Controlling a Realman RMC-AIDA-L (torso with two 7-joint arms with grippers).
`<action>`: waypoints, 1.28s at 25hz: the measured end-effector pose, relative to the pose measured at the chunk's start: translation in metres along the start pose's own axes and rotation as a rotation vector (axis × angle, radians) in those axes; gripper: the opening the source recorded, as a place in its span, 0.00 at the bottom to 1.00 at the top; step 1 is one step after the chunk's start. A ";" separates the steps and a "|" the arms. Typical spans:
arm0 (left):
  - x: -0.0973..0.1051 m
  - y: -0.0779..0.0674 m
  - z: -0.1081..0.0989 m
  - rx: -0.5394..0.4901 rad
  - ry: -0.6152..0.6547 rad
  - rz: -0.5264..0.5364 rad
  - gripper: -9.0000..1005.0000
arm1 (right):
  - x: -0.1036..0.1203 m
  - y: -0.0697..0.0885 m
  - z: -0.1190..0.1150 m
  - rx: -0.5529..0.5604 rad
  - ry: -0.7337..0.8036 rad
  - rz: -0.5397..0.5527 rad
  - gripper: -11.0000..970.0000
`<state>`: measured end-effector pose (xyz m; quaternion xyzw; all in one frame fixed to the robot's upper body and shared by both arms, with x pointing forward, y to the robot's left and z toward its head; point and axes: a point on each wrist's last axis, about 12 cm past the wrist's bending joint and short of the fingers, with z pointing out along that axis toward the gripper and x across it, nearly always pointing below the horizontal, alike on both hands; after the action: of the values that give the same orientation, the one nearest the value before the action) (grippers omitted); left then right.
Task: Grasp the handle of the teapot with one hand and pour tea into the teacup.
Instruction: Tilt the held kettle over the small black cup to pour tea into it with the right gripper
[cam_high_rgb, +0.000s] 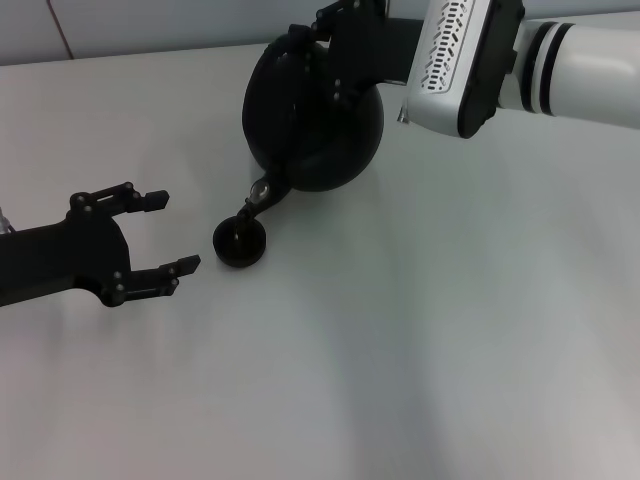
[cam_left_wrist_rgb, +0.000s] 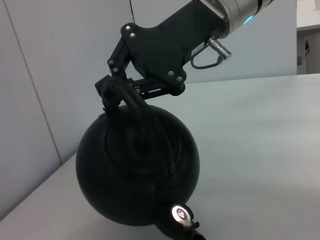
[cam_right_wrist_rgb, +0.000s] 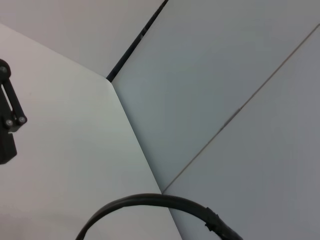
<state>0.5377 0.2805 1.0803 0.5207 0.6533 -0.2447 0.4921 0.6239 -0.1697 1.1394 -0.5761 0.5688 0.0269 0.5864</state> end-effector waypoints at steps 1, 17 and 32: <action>0.000 0.000 0.000 0.000 0.000 0.000 0.80 | 0.000 0.000 0.000 0.001 0.001 0.000 0.10; 0.000 0.001 0.000 -0.001 -0.001 0.001 0.80 | 0.004 0.001 -0.008 0.047 -0.030 0.107 0.10; -0.004 0.003 0.001 0.000 -0.002 0.018 0.80 | 0.033 0.016 -0.050 0.230 -0.108 0.481 0.11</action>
<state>0.5406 0.2792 1.0841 0.5265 0.6481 -0.2406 0.4949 0.5928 -0.2203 1.1214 -0.3517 0.6565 0.1312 0.6543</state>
